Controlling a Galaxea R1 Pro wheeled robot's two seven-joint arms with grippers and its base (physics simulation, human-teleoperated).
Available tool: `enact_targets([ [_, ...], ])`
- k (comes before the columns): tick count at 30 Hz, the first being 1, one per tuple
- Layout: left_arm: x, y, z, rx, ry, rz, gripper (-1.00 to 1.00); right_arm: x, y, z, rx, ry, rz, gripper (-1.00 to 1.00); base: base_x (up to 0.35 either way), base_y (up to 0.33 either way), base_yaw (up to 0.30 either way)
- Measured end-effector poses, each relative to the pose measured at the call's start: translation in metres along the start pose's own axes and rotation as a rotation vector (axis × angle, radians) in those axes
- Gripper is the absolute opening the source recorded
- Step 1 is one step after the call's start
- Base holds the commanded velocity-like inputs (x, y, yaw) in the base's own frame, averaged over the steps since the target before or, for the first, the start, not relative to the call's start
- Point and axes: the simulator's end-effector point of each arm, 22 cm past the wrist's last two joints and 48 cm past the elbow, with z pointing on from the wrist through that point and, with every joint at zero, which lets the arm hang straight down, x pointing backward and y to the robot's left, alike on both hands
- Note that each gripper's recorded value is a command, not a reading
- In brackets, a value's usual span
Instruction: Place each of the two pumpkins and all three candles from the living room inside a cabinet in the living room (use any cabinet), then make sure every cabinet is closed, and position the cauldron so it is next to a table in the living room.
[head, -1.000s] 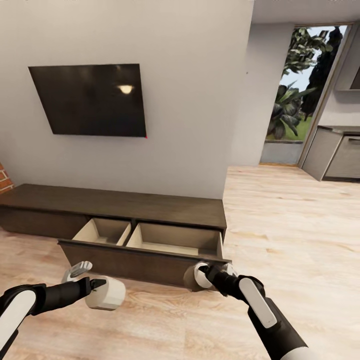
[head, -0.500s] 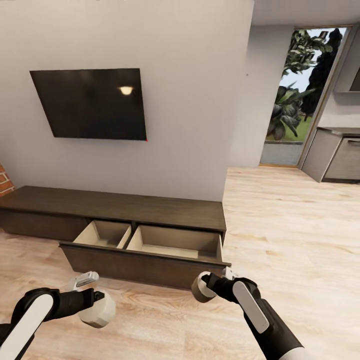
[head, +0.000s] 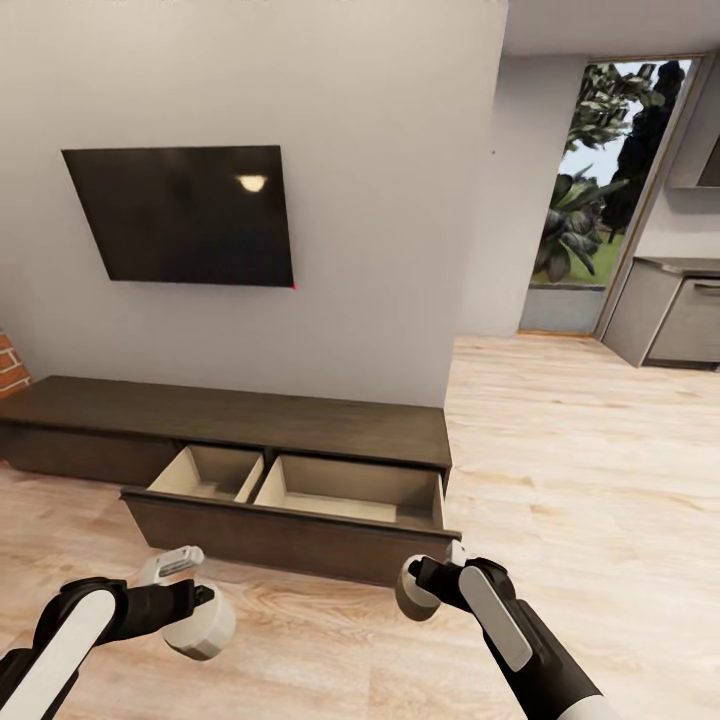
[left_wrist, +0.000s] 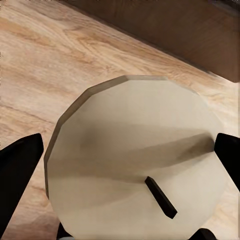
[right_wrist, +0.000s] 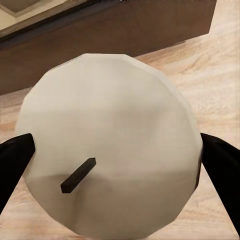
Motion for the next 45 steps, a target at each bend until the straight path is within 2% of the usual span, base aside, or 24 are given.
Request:
enact_targets([
  [8,-0.007,-0.004,-0.013,0.002,-0.002,0.002,-1.00,-0.006,0.005,-0.011,-0.001,0.001,0.000,-1.00,0.000,0.000,0.000],
  [31,-0.007,-0.006,-0.013,0.011,-0.001,0.003,-1.00,-0.008,0.006,-0.012,-0.009,-0.006,-0.002,-1.00,0.047,0.033,0.000],
  [36,-0.007,-0.006,-0.013,0.009,-0.002,0.004,-1.00,-0.008,0.008,-0.012,-0.014,-0.006,0.005,-1.00,0.039,0.208,-0.036],
  [45,-0.008,-0.006,-0.015,0.012,-0.006,0.004,-1.00,-0.008,0.012,-0.014,-0.033,-0.006,0.011,-1.00,0.043,0.283,-0.236],
])
